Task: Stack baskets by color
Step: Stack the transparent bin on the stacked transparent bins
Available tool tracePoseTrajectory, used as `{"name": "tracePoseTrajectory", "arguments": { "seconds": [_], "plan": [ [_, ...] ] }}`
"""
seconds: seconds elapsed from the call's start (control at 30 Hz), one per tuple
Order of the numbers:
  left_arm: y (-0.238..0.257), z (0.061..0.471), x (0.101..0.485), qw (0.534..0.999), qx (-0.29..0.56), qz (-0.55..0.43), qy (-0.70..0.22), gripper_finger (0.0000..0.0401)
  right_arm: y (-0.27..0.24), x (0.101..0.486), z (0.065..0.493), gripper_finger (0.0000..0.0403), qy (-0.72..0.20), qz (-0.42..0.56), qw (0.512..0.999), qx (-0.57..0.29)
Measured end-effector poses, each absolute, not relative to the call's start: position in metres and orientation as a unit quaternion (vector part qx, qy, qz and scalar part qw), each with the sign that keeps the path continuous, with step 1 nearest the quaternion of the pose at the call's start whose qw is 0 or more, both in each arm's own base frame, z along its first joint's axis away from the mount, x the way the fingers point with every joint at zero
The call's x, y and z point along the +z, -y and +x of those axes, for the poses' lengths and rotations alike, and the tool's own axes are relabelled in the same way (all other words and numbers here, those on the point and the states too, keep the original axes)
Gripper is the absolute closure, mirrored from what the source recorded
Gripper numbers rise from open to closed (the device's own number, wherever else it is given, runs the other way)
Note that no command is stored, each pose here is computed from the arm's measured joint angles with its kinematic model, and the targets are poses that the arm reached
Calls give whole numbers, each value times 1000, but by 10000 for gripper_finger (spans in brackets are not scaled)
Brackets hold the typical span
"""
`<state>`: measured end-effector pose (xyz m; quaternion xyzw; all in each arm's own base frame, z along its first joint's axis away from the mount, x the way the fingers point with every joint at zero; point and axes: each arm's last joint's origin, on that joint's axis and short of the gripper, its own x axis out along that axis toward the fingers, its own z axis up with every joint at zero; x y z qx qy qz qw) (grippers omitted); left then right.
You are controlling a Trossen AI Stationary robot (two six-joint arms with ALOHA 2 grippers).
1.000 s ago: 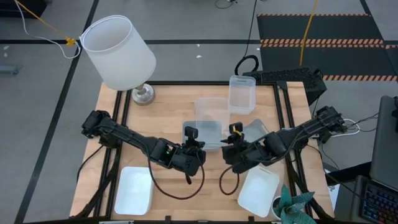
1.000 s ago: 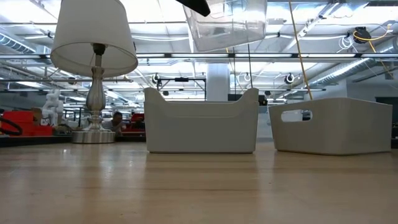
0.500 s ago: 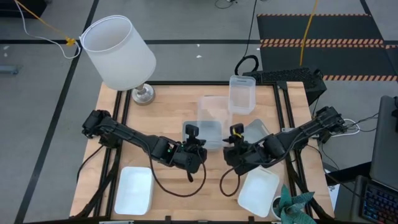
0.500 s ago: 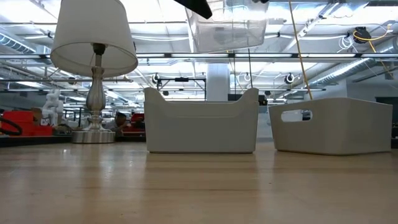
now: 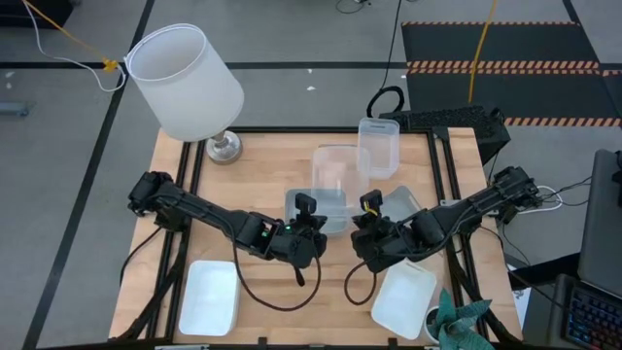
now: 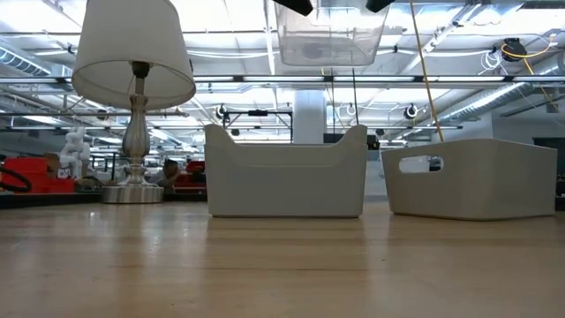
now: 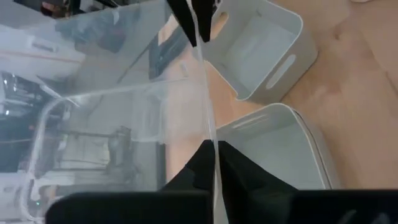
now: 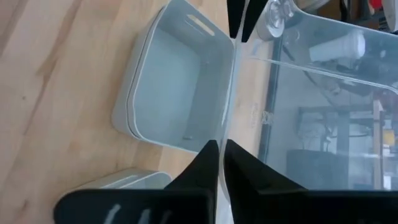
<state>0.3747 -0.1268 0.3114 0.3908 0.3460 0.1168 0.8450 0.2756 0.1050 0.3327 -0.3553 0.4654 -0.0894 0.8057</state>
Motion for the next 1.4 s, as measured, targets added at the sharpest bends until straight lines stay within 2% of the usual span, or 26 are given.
{"name": "tracePoseTrajectory", "arguments": {
  "seconds": [0.13, 0.37, 0.5, 0.63, 0.83, 1.03, 1.17, 1.4],
  "plan": [
    [126, 377, 315, 858, 126, 372, -330, 349, -100, 332, 277, 398, -469, -354, 803, -98],
    [125, 378, 320, 863, 176, 358, -310, 210, -81, 332, 279, 400, -498, -336, 795, -84],
    [122, 366, 330, 861, 230, 337, -304, 168, -62, 337, 274, 400, -521, -337, 781, -70],
    [111, 343, 348, 874, 257, 277, -306, 172, -39, 347, 264, 400, -538, -330, 774, -46],
    [91, 319, 347, 859, 307, 209, -352, 216, 0, 368, 241, 400, -530, -314, 788, 8],
    [84, 317, 332, 844, 318, 210, -376, 254, 44, 385, 214, 400, -518, -277, 809, -21],
    [74, 320, 315, 839, 310, 224, -387, 269, 65, 388, 202, 399, -512, -244, 823, -21],
    [53, 324, 298, 888, 227, 193, -351, 275, 88, 388, 192, 399, -507, -216, 834, -14]
  ]
}}
